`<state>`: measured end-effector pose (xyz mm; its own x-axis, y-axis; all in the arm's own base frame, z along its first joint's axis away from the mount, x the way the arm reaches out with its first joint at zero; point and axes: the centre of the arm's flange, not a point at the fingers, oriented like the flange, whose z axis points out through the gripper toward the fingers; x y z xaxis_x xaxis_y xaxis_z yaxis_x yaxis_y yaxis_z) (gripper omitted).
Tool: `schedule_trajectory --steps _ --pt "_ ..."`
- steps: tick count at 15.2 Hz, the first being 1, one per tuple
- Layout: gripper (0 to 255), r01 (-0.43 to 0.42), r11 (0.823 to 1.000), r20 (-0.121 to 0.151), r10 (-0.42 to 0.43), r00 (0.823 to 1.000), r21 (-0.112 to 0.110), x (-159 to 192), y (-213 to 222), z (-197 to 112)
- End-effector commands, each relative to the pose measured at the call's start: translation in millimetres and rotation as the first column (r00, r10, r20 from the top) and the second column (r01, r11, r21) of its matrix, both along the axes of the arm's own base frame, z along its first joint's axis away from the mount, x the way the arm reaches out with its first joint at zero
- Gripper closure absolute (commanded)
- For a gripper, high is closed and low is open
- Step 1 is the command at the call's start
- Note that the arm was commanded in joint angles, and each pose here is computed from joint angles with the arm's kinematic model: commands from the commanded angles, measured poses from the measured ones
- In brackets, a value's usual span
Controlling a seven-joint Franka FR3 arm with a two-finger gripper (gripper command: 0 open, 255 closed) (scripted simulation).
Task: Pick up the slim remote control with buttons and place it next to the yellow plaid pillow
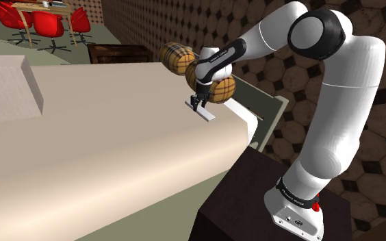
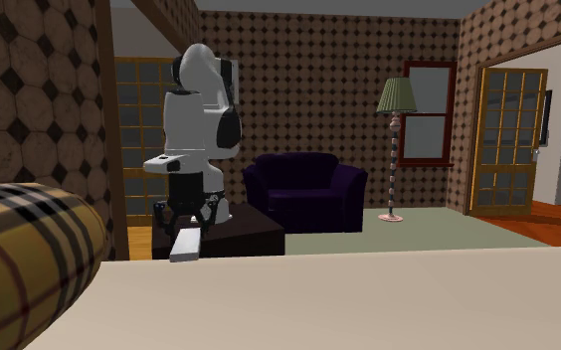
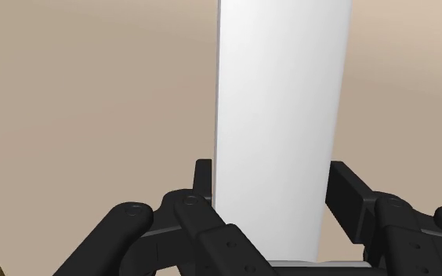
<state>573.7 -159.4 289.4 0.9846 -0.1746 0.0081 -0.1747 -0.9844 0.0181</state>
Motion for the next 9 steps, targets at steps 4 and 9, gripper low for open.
schedule_trajectory --steps 4,9 --pt "255 0.000 1.000 0.001 0.000 1.000 0.000 0 1 -27" --pt "255 0.000 1.000 0.001 0.000 1.000 0.000 0 1 -53"
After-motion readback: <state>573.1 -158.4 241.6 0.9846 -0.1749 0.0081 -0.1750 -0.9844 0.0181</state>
